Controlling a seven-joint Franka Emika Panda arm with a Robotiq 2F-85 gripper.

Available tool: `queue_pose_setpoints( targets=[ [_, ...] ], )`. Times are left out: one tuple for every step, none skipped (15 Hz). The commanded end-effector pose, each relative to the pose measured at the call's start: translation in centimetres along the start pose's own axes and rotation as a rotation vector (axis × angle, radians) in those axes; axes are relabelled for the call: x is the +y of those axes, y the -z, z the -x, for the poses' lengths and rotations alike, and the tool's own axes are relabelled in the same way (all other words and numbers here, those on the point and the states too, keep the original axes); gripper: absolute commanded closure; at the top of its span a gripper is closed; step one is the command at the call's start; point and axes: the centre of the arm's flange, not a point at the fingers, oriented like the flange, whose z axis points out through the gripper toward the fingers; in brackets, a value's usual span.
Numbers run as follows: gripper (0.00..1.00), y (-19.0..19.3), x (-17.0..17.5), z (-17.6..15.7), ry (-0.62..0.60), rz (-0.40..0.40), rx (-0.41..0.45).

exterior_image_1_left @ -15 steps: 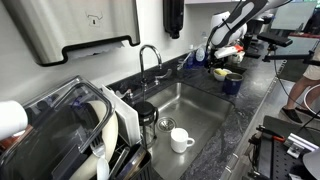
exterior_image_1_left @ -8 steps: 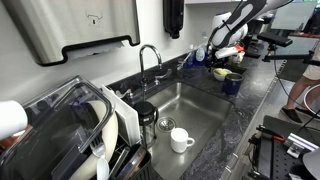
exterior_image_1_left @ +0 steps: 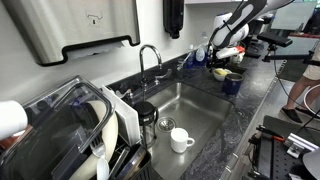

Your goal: Take the kitchen sponge out of the white bowl and use it to scrub the counter

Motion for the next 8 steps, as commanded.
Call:
queue_pose_setpoints(
  targets=[
    [0.00, -0.62, 0.74, 0.29, 0.003, -0.015, 0.005],
    [0.17, -0.69, 0.83, 0.28, 0.002, -0.015, 0.004],
    [0.28, -0.80, 0.89, 0.28, 0.003, -0.015, 0.002],
    [0.34, -0.89, 0.94, 0.31, 0.003, -0.014, 0.001],
    [0.40, -1.01, 0.99, 0.37, 0.002, -0.011, 0.002],
    [0.48, -1.15, 1.03, 0.45, 0.001, -0.010, 0.001],
    [0.55, -1.26, 1.11, 0.49, 0.001, -0.008, -0.002],
    [0.62, -1.38, 1.20, 0.61, 0.000, -0.008, -0.003]
  ],
)
